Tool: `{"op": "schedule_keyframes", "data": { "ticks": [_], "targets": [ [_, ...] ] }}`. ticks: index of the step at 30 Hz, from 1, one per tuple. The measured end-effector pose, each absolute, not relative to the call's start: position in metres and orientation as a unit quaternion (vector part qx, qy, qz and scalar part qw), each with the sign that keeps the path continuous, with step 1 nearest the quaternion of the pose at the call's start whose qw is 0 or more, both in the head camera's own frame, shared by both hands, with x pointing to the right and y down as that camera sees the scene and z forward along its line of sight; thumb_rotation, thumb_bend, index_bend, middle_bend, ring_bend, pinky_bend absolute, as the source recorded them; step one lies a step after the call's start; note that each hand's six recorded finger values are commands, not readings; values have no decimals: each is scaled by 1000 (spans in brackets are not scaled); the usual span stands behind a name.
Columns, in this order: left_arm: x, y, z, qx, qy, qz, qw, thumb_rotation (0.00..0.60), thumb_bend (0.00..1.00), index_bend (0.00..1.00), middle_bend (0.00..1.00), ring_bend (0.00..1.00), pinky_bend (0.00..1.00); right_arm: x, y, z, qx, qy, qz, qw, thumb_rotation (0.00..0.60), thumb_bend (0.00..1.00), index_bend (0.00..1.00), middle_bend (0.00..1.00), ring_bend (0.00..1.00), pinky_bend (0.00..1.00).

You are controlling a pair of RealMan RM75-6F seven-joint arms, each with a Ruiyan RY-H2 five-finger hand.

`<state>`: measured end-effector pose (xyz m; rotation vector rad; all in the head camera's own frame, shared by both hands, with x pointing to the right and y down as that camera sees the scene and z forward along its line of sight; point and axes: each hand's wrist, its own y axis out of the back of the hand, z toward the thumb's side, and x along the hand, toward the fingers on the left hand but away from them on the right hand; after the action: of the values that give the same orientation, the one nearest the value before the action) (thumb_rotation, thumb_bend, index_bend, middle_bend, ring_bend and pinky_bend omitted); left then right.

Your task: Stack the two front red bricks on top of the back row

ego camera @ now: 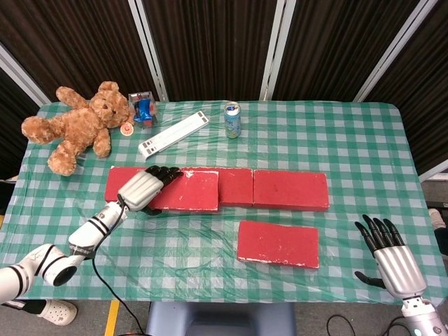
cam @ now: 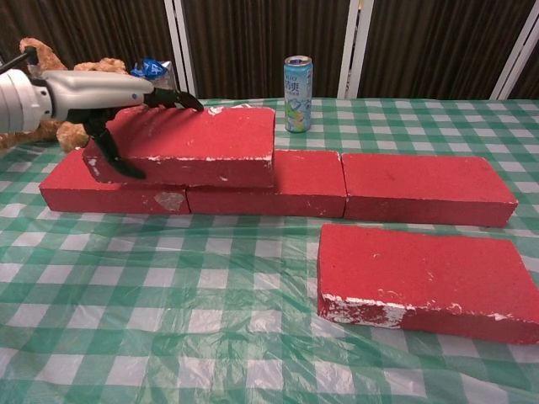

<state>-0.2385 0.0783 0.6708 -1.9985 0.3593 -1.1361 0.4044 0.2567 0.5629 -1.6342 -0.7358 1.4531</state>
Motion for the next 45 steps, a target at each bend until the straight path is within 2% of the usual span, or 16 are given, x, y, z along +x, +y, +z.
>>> {"op": "schedule_keyframes", "data": {
  "ticks": [6,12,20,25,28,45],
  "targets": [
    [-232,51,686,-798,147,-450,373,600,275,0,731,579,554,408,254,563,-631,-302,586,409,561,65,0,0,0,0],
    [-235,39,703,-800,144,-458,362,600,276,0,703,542,523,409,253,565,-627,-303,589,408,560,64,0,0,0,0],
    [-236,43,717,-801,121,-454,372,600,277,0,684,519,491,408,253,566,-628,-302,591,406,560,64,0,0,0,0],
    [-233,44,718,-801,119,-446,381,600,277,0,613,410,385,408,252,566,-628,-303,591,406,560,64,0,0,0,0],
    [-234,44,719,-799,118,-449,382,600,276,0,597,389,362,408,253,566,-628,-302,591,406,561,64,0,0,0,0],
    [-236,48,722,-786,107,-465,394,600,274,0,561,356,353,410,251,567,-626,-301,595,403,560,65,0,0,0,0]
  ]
}}
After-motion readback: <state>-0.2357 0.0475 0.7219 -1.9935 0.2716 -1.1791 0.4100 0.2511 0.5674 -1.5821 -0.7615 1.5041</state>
